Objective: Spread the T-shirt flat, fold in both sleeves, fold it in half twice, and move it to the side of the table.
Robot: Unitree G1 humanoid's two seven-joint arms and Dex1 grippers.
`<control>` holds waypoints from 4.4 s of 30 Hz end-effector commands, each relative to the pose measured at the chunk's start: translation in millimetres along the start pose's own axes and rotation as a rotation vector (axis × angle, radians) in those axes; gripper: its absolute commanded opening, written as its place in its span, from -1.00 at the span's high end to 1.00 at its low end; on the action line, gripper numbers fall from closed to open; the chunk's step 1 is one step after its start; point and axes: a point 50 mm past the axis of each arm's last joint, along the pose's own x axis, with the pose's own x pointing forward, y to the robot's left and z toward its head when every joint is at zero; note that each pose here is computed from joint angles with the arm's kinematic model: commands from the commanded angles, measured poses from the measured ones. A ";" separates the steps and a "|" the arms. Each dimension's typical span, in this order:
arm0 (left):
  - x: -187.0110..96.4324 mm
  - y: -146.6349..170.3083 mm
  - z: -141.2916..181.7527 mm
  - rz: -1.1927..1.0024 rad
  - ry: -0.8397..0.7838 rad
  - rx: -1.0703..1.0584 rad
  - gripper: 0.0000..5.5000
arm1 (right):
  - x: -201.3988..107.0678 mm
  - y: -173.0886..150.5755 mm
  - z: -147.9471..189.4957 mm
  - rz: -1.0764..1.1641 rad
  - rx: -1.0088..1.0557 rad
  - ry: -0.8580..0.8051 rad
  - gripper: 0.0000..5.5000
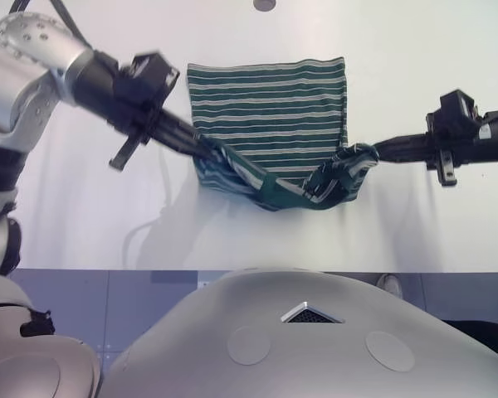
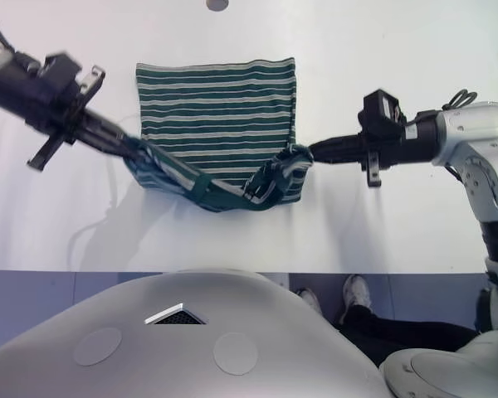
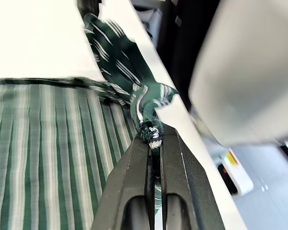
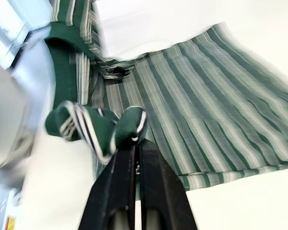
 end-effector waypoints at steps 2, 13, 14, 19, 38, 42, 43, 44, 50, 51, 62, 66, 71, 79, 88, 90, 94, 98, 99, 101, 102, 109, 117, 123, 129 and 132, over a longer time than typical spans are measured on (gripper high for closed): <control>-14.9 42.8 10.9 0.164 0.012 -0.045 1.00 | -7.3 -42.1 19.5 -0.136 0.009 -0.041 0.99; -31.6 78.5 -51.9 0.754 0.120 -0.191 1.00 | 42.4 -97.2 -12.4 -0.567 -0.110 0.007 0.99; -31.5 75.5 -54.8 0.756 0.111 -0.198 1.00 | 48.6 -98.7 -11.4 -0.579 -0.101 -0.009 0.99; -31.9 71.0 -58.7 0.814 0.047 -0.237 1.00 | 73.6 -108.6 -3.2 -0.637 -0.023 -0.055 0.99; -24.0 95.6 -90.3 1.411 -0.370 -0.741 0.10 | 110.3 -130.3 -5.8 -0.979 0.595 -0.401 0.35; -9.8 93.7 -75.4 1.443 -0.464 -0.685 -0.14 | 109.0 -128.1 -18.6 -1.147 0.648 -0.376 0.35; -0.9 90.4 -64.2 1.390 -0.497 -0.610 -0.20 | 107.3 -127.2 -23.2 -1.198 0.645 -0.354 0.35; 10.5 85.4 -55.7 1.312 -0.510 -0.554 -0.22 | 104.2 -126.5 -26.8 -1.252 0.634 -0.336 0.35; 38.0 50.0 -27.3 1.089 -0.656 -0.264 -0.22 | 93.3 -104.4 10.1 -1.422 -0.022 -0.287 0.35; 44.8 44.8 -26.0 1.042 -0.638 -0.221 -0.22 | 97.6 -93.8 19.3 -1.391 -0.107 -0.301 0.35; 78.5 128.3 -71.2 1.168 0.177 0.065 -0.22 | 179.6 -10.0 60.1 -0.800 -0.400 -0.271 0.35; 68.6 137.8 -76.6 1.228 0.066 -0.091 -0.22 | 166.2 -3.1 64.9 -0.866 -0.450 -0.383 0.35; 27.8 145.6 -45.9 1.475 -0.366 -0.243 -0.22 | 184.6 12.8 60.2 -0.737 -0.454 -0.399 0.35; -56.7 94.3 54.9 1.782 -1.180 0.059 -0.22 | 248.5 25.0 19.3 -0.454 -0.509 0.007 0.35; -22.5 75.8 75.6 1.588 -1.060 0.229 -0.22 | 146.8 52.2 -52.6 0.091 -0.922 0.380 0.35; 3.7 64.8 71.0 1.395 -0.856 0.367 -0.22 | 112.0 58.1 -56.9 0.201 -0.972 0.423 0.35; 53.1 29.4 15.8 1.043 -0.409 0.451 -0.22 | 57.4 61.9 -64.3 0.307 -1.055 0.443 0.35; 66.2 0.4 -29.7 0.919 -0.117 0.522 -0.22 | 25.0 58.4 -61.3 0.258 -1.181 0.353 0.35; 71.2 -9.3 -39.1 0.870 -0.056 0.574 -0.22 | 19.3 53.3 -52.7 0.180 -1.238 0.285 0.35; 78.9 -26.5 -54.7 0.796 0.037 0.678 -0.22 | 3.3 45.6 -40.3 0.036 -1.321 0.170 0.35; 81.2 -33.1 -61.6 0.764 0.070 0.723 -0.22 | -7.9 45.2 -42.6 0.002 -1.337 0.157 0.35; 103.5 -64.9 -101.6 0.545 0.232 1.000 -0.42 | -47.2 77.5 -83.4 -0.099 -1.252 0.131 0.21; 114.7 -59.7 -138.8 0.428 0.451 1.088 -0.80 | -20.3 104.7 -124.4 -0.124 -1.164 0.192 -0.04; 140.2 -59.0 -140.5 0.355 0.408 1.102 -0.80 | 6.3 103.2 -137.0 -0.104 -1.165 0.213 -0.04; 147.6 -55.3 -148.8 0.328 0.401 1.083 -0.73 | 2.9 109.6 -137.5 -0.078 -1.184 0.191 0.03; 150.5 -51.4 -151.6 0.316 0.402 1.068 -0.44 | 3.8 110.4 -138.1 -0.072 -1.187 0.191 0.30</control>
